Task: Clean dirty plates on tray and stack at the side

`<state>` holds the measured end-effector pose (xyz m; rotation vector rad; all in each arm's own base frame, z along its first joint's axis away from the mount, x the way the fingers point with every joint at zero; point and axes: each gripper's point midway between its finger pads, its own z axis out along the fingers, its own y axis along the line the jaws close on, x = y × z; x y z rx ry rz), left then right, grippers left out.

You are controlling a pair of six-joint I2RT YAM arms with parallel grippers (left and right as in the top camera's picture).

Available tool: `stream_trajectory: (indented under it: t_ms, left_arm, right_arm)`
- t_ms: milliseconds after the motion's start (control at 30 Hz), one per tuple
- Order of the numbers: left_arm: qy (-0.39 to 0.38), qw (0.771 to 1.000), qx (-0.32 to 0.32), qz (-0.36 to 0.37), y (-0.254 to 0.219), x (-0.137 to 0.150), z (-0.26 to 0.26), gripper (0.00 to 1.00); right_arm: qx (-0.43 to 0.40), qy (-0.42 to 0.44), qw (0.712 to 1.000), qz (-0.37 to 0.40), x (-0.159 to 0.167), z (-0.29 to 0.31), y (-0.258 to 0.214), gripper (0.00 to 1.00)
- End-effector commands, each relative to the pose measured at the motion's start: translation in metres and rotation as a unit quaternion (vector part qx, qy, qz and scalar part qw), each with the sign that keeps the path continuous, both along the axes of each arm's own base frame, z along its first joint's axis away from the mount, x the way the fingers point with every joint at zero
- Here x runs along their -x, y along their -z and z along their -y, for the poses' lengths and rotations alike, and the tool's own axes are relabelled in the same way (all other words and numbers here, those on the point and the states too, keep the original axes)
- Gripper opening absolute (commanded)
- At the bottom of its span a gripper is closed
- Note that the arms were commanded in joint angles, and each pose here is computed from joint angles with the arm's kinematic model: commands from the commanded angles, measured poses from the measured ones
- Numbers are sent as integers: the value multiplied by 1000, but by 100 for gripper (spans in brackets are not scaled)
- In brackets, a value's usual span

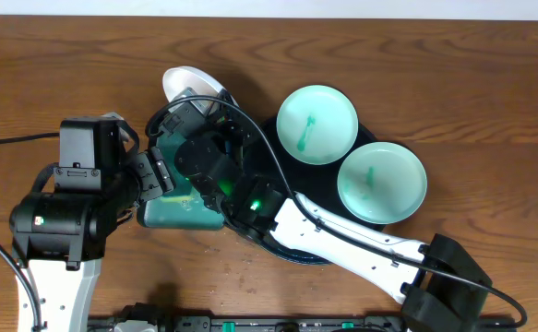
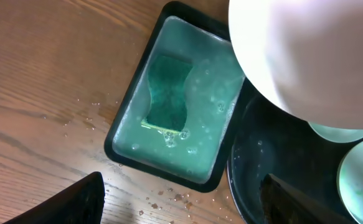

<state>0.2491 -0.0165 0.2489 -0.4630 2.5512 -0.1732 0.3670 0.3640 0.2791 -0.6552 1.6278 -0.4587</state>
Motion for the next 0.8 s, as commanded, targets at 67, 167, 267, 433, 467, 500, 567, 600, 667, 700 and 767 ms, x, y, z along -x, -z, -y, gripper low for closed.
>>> stream_trajectory:
  t_ms: [67,167,267,433,467,500,567,600,667,700,767]
  left_arm:
    - [-1,1000,-7,6,-5,-1,-3,80]
    - [-1,1000,-7,6,-5,-1,-3,80]
    - [-1,1000,-7,6,-5,-1,-3,80]
    - [-2,1000,-7,6,-5,-1,-3,80]
    - [-2,1000,-7,6,-5,-1,-3,80]
    - [-1,1000,-7,6,-5,-1,-3,80]
    - [-1,1000,-7,6,-5,-1,-3,80]
    - [-1,1000,-7,6,-5,-1,-3,80]
    - [-1,1000,-7,6,-5,-1,-3,80]
    - [-2,1000,-7,6,-5,-1,-3,80]
    - [-1,1000,-7,6,-5,-1,-3,80]
  right_arm:
    - [-19,7,1000,16,4,5,-23,1]
    - [-25,8,1000,15,3,6,-23,1]
    - [-59,16,998,-2,-2,10,-15,1]
    - [-168,19,977,-132,-23,29,42,1]
    - [-202,23,965,-168,-25,33,55,1]
    - [-240,22,947,-212,-27,35,68,1]
    - [-286,-34,909,-302,-20,25,79,1]
    - [-304,-69,888,-338,-15,20,78,1]
    - [-345,-113,848,-385,-9,22,66,1]
    - [-363,-120,835,-396,-10,29,57,1]
    - [-396,-106,819,-401,-15,57,39,1]
